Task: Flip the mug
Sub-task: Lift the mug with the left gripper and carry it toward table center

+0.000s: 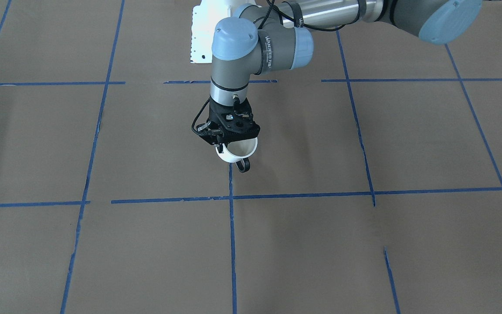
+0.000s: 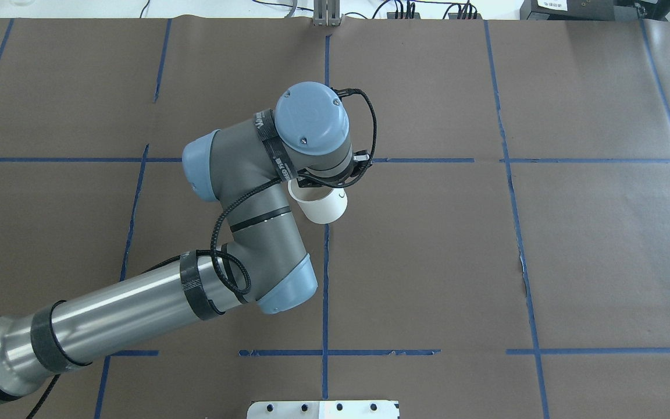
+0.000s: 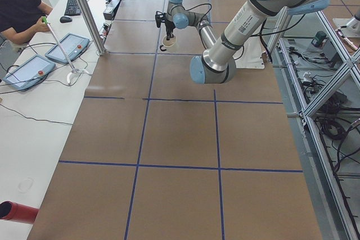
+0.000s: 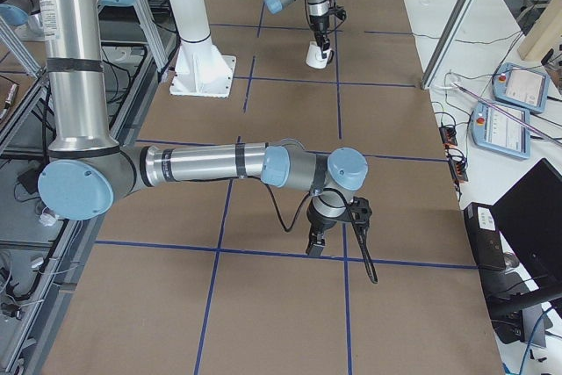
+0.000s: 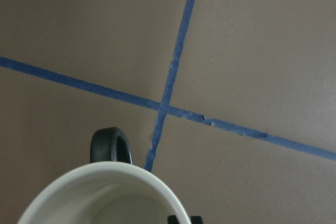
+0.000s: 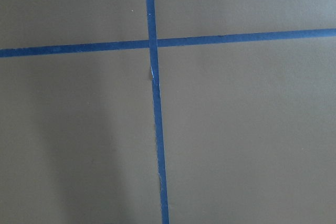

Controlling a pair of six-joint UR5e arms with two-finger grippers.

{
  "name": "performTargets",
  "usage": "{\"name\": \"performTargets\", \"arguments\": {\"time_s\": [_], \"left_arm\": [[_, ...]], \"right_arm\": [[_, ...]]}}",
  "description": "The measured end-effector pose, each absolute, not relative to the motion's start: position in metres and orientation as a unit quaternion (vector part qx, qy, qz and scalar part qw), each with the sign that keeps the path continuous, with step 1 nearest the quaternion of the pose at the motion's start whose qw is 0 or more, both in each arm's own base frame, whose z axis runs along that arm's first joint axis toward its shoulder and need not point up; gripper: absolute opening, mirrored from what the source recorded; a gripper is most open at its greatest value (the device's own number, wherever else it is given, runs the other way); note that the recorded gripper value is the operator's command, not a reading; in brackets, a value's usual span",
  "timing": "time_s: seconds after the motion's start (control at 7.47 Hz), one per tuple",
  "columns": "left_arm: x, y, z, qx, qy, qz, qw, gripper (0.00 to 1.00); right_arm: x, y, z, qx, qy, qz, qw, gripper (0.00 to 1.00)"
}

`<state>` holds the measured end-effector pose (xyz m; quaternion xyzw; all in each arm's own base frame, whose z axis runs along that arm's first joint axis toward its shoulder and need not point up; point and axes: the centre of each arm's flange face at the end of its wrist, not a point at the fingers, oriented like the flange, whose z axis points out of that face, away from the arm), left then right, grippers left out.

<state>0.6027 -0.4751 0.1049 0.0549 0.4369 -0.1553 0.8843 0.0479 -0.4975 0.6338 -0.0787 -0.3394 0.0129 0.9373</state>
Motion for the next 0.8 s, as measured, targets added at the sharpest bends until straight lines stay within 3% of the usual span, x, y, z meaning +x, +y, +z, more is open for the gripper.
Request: {"name": "performTargets", "arguments": {"time_s": [0.8], "left_arm": [[0.653, -0.453, 0.108, 0.107, 0.356, -0.135, 0.918, 0.0]], "right_arm": [[0.048, -0.497, 0.634, -0.079, -0.339, 0.013, 0.937, 1.0]]}}
